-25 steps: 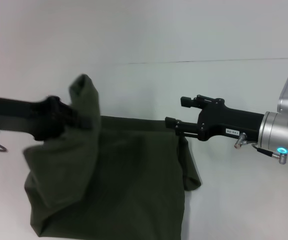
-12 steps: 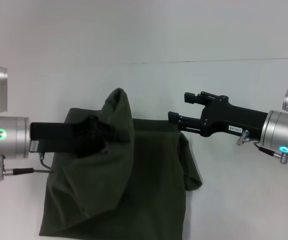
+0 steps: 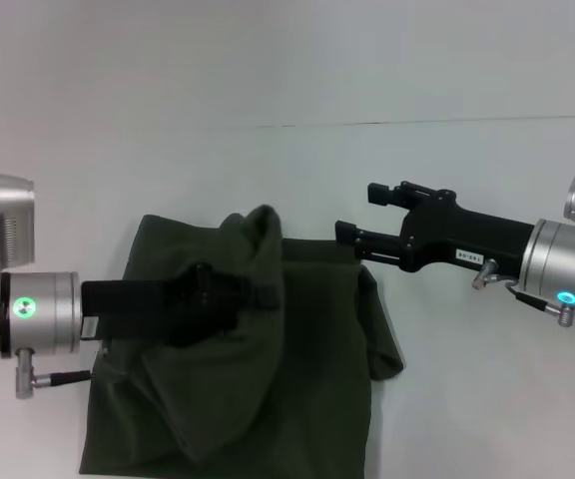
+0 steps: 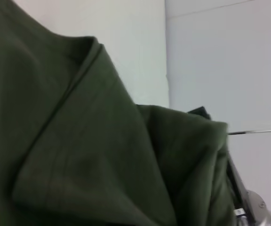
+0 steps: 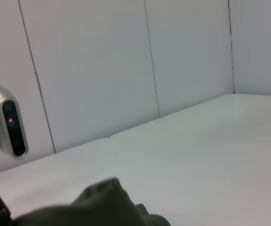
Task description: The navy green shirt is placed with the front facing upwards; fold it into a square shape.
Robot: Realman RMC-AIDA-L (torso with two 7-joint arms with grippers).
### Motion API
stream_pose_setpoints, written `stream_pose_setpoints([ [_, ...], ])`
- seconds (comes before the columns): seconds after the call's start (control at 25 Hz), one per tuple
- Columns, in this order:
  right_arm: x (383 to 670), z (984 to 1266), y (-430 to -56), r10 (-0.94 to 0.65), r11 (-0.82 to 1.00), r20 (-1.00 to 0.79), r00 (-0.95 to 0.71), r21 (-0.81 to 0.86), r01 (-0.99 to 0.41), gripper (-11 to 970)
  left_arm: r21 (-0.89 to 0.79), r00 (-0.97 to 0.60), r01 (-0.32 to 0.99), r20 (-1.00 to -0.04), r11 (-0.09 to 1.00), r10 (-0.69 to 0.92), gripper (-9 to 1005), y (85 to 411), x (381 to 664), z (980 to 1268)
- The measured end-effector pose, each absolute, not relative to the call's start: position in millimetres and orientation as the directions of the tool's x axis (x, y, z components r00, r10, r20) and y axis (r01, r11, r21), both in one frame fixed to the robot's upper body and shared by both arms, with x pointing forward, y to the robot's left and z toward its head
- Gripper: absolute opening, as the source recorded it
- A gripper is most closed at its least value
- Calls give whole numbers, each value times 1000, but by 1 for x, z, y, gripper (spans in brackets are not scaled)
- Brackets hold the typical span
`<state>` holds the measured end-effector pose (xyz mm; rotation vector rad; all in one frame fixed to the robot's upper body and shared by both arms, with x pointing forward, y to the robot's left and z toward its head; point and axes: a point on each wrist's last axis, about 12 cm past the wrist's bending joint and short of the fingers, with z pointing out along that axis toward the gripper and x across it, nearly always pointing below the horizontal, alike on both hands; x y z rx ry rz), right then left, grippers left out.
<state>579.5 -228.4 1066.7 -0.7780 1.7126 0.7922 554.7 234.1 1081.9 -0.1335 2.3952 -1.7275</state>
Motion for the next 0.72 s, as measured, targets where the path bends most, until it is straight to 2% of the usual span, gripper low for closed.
stream_pose_setpoints([
  [0.2, 580, 1068, -227, -115, 567, -964, -239, 133, -813, 825, -961, -970, 45, -107, 273, -219, 200, 234, 552, 1080],
  [0.44, 579, 1068, -227, -112, 566, -965, -239, 136, -813, 825, -953, -959, 80, -154, 292, -238, 426, 243, 550, 1078],
  [0.56, 579, 1067, -228, -104, 569, -965, -241, 141, -810, 825, -935, -938, 163, -245, 315, -244, 516, 254, 550, 1081],
  [0.72, 575, 1071, -232, -42, 567, -970, -238, 173, -805, 825, -883, -860, 327, -426, 336, -281, 636, 277, 546, 1094],
])
